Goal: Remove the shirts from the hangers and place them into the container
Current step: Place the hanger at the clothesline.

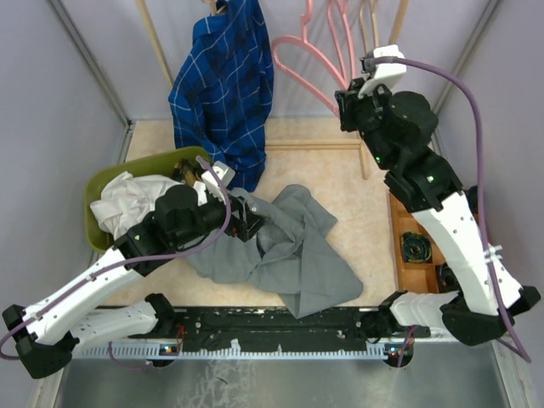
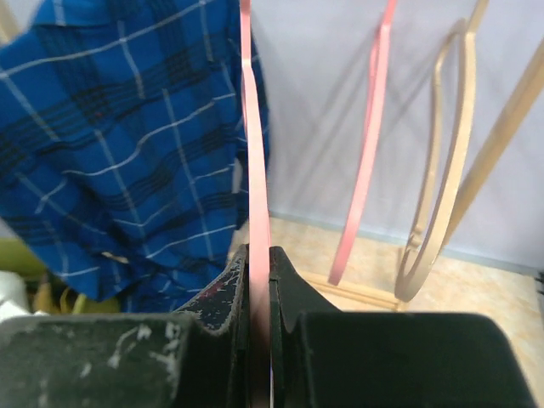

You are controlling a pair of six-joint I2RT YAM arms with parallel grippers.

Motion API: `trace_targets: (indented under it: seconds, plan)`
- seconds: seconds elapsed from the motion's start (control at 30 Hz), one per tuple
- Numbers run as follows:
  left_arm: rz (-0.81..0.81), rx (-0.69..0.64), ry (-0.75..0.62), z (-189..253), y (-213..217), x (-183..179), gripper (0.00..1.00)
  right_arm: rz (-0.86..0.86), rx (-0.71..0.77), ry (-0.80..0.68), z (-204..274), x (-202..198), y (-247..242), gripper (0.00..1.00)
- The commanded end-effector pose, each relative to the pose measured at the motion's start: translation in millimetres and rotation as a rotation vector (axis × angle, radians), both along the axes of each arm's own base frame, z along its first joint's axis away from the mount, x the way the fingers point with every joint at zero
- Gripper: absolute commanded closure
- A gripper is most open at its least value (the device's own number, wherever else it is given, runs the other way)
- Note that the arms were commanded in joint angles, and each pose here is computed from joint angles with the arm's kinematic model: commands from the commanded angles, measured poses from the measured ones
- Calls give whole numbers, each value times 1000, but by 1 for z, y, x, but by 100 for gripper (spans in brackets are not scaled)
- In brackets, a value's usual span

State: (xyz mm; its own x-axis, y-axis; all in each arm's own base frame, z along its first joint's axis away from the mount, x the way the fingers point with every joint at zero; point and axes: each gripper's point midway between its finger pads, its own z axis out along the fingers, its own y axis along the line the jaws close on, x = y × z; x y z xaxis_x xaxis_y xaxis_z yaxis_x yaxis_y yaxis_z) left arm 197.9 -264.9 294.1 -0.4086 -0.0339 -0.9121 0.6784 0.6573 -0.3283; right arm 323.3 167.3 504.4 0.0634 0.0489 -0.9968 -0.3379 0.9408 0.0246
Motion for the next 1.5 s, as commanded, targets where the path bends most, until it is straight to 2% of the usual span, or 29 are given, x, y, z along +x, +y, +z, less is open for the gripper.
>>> trace_targets:
  seconds: [0.0, 0.57, 0.77, 0.9, 1.0, 1.07, 1.17, 1.3, 1.47]
  plan:
    - [20, 7, 1, 4, 6, -1, 7, -212, 77, -147, 58, 6, -32, 100]
    - [10, 15, 7, 0, 3, -1, 5, -266, 74, -146, 67, 36, -21, 100]
    - [0, 9, 11, 1, 1, -2, 5, -269, 34, -74, 52, 58, -5, 100]
    - [2, 15, 17, -1, 2, -3, 5, -255, -13, 7, 20, 64, 3, 98]
    - [4, 18, 22, -3, 3, -3, 5, -226, -8, 14, 13, 57, 3, 77]
    - [6, 19, 22, -4, 3, -3, 5, -202, 11, -6, 20, 49, 2, 67]
    - [5, 19, 21, -4, 2, -2, 4, -174, 32, -40, 33, 37, -2, 59]
    - [9, 31, 26, -6, 1, 1, 4, -84, 28, -49, 41, 12, -2, 38]
    - [34, 57, 40, -13, 1, 6, 4, 87, 16, -72, 13, -32, 2, 25]
